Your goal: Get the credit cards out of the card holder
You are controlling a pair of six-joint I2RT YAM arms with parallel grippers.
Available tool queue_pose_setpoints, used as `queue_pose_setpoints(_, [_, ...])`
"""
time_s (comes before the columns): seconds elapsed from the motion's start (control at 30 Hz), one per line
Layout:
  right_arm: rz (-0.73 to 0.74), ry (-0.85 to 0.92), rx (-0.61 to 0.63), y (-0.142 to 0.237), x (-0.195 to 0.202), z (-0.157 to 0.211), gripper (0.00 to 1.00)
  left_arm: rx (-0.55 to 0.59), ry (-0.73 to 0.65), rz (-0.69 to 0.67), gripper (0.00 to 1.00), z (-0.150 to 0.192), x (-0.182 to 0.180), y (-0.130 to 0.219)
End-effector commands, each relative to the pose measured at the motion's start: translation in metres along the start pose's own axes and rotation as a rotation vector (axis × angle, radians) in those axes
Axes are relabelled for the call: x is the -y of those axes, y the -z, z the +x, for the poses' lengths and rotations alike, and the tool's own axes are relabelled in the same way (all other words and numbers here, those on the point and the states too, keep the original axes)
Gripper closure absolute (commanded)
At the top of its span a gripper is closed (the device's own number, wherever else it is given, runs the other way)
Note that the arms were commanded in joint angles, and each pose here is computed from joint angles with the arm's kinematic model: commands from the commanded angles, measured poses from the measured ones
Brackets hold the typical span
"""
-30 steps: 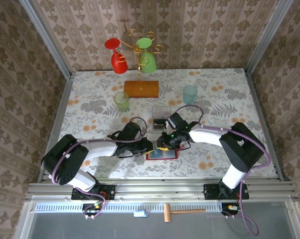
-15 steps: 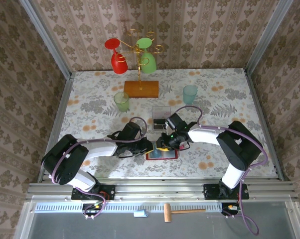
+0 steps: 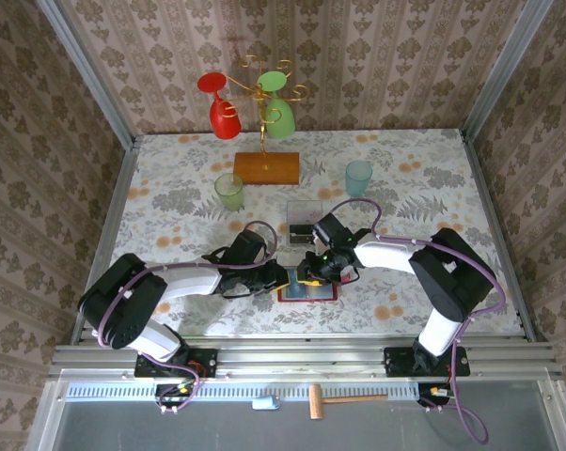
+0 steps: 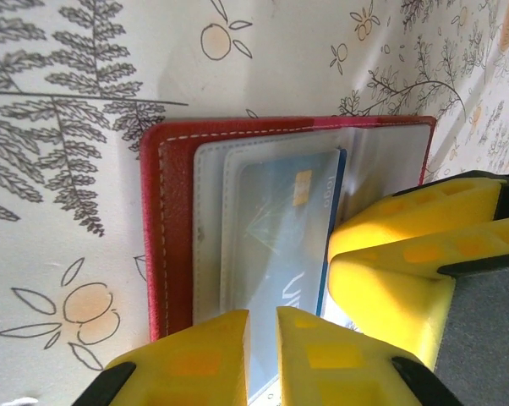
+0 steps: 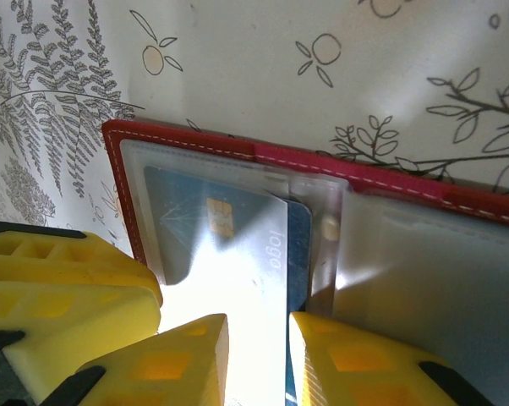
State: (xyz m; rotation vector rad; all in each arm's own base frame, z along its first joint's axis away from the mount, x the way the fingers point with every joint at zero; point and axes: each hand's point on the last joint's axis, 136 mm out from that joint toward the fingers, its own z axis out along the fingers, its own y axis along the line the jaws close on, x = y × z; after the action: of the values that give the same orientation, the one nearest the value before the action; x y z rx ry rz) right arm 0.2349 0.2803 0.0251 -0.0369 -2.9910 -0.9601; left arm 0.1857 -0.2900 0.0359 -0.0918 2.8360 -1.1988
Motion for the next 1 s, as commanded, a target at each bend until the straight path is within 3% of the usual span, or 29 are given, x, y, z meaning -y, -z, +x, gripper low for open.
queue_pose_setpoints(0.0, [0.047, 0.019, 0.019, 0.007, 0.003, -0.001, 0.74, -0.002, -0.005, -0.026, 0.84, 0.002, -0.007, 0.002])
queue_pose_setpoints(0.97, [0.08, 0.032, 0.045, 0.018, 0.004, -0.004, 0.73, -0.009, 0.037, -0.091, 0.87, 0.008, -0.042, 0.0])
